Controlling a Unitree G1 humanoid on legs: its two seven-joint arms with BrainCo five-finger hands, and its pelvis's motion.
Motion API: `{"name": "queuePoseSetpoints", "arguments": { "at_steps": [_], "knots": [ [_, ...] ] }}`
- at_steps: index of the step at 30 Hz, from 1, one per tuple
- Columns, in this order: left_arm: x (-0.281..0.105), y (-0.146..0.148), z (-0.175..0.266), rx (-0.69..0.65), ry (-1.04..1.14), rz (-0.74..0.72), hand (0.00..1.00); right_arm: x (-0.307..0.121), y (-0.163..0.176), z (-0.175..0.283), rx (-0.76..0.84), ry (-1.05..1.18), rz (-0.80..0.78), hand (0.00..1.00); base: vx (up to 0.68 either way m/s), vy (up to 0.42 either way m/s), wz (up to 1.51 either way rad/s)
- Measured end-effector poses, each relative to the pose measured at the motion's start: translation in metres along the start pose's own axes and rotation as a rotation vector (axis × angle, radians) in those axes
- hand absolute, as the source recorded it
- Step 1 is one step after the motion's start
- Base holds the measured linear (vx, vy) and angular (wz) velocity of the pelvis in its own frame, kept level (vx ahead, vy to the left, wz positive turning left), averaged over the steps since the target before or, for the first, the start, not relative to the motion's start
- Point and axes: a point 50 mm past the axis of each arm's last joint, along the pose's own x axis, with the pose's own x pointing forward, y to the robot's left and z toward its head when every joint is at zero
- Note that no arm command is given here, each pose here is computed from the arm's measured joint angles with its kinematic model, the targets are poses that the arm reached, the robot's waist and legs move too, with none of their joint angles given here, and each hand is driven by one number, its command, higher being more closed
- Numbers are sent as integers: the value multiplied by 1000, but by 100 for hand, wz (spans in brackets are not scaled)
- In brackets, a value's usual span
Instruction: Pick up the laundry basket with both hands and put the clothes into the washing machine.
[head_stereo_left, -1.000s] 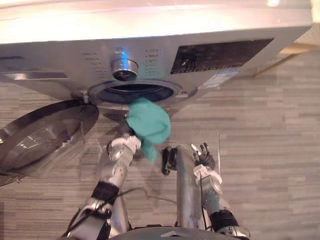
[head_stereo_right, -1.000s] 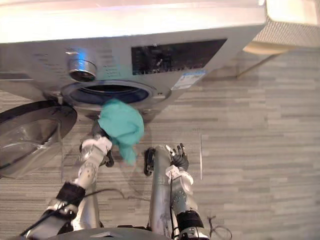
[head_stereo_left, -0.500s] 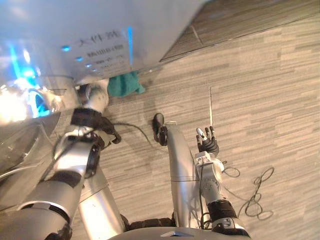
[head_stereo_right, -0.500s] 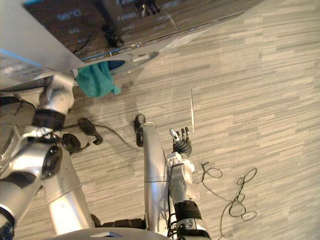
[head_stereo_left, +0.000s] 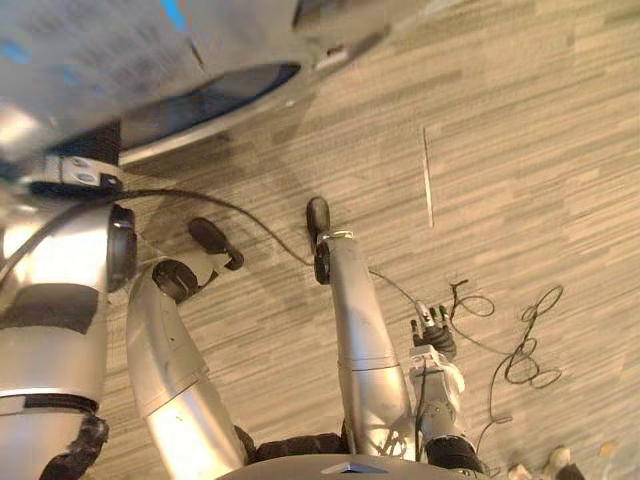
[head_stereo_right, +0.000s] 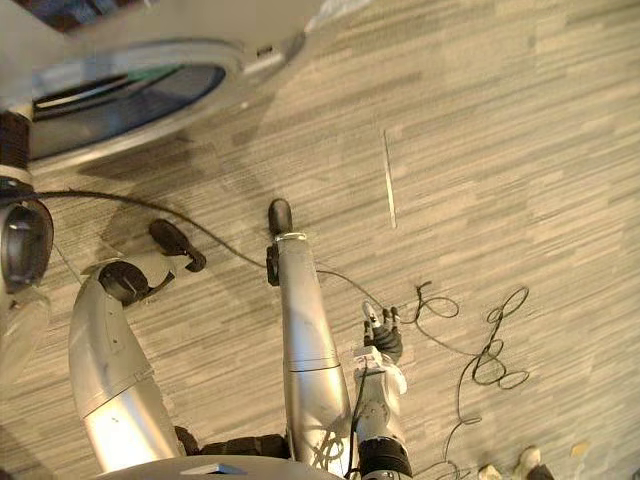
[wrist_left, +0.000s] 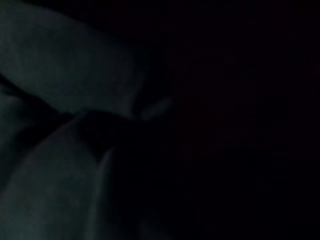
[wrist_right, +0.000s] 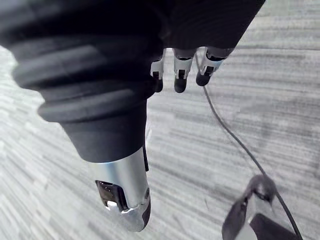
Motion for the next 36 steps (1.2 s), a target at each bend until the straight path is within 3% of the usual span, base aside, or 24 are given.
{"name": "queuePoseSetpoints", "arguments": {
  "at_steps": [2,5,6,7,10,13,16,22,27,31,36],
  "knots": [
    [3,-15,9,63,-43,-24,100,-2,-11,5,13,-19,-37,0,-67,32,3],
    [5,-23,22,272,-137,4,100,-6,-23,11,36,-38,-70,0,-65,30,-1],
    [5,-23,24,450,-195,35,100,-7,-26,10,35,-39,-74,0,-53,25,-2],
    [3,-26,26,670,-274,50,0,-8,-27,9,32,-36,-70,0,-59,24,-1],
    [0,-40,29,1131,-457,12,0,-8,-25,12,24,-53,-41,0,-46,17,9],
    [1,-41,28,1273,-477,3,0,-6,-15,14,9,-60,22,0,-52,23,13],
    [2,-36,25,1279,-428,4,0,-7,-4,9,1,-44,81,0,-42,13,4],
    [-16,17,-25,1113,-127,99,0,-8,3,1,-20,-5,112,0,-54,8,19],
    [-83,84,-121,870,357,157,0,-4,8,-4,-25,18,97,0,-49,2,20],
    [-127,87,-166,614,560,194,0,-1,11,-11,-20,54,85,0,-12,1,6],
    [-187,114,-197,489,730,293,0,4,10,-18,-22,90,28,0,3,-39,11]
  ]
}}
